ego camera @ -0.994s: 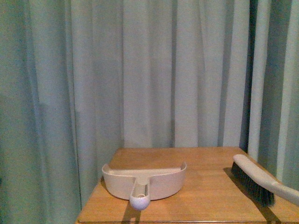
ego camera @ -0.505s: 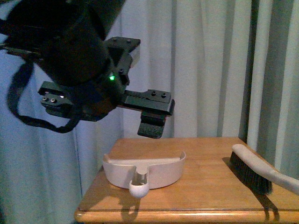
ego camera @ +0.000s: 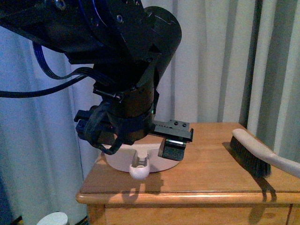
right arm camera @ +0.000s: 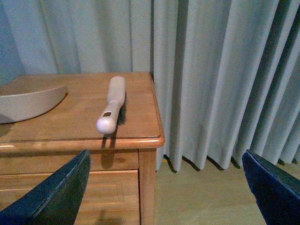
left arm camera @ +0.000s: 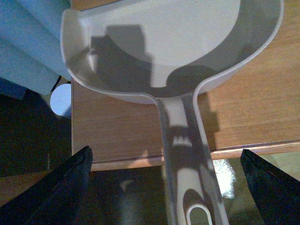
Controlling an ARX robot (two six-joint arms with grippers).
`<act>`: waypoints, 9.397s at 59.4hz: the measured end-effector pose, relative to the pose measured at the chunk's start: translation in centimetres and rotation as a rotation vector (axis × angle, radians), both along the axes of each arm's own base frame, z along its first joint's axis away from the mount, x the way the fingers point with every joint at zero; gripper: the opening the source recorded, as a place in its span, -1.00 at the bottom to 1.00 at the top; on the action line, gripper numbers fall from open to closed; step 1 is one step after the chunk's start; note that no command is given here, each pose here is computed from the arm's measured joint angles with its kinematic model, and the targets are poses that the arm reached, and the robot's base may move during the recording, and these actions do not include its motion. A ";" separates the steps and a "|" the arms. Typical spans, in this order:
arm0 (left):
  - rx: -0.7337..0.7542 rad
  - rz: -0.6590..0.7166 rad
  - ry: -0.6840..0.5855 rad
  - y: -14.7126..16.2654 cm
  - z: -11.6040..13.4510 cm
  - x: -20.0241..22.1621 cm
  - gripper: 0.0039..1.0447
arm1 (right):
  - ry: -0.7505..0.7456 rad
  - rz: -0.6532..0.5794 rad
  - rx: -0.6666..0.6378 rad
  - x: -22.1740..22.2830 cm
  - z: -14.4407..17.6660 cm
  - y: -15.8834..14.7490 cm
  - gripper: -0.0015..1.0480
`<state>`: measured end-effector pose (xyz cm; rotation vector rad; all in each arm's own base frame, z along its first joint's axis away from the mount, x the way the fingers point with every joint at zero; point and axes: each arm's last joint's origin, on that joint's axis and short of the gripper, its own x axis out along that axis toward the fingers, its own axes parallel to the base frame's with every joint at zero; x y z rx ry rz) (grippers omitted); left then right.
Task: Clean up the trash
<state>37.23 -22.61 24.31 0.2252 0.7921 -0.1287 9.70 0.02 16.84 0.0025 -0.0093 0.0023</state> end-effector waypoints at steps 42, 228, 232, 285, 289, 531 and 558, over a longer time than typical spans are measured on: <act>0.001 0.012 0.039 0.3 -2.5 3.0 0.86 | 0.000 0.000 0.000 0.0 0.0 0.0 0.86; -0.081 -0.186 -1.128 26.2 7.4 -24.8 -0.48 | 0.017 -0.047 -0.026 0.1 -0.1 0.0 0.86; -0.084 -0.188 -1.127 26.2 7.3 -24.8 -0.48 | 0.143 -0.260 -0.142 0.4 -0.2 0.1 0.86; -0.090 -0.184 -1.127 26.2 7.4 -24.9 -0.48 | 0.874 -0.020 0.188 23.1 10.2 5.0 0.86; -0.090 -0.184 -1.126 26.2 7.4 -24.9 -0.48 | 0.927 -0.045 0.175 24.5 9.0 5.2 0.86; -0.097 -0.179 -1.122 26.3 7.2 -24.9 -0.48 | 0.061 -0.071 -0.023 6.6 14.5 6.1 -0.65; -0.098 -0.179 -1.120 26.3 7.1 -24.9 -0.48 | 0.061 -0.071 -0.023 6.6 14.5 6.1 -0.65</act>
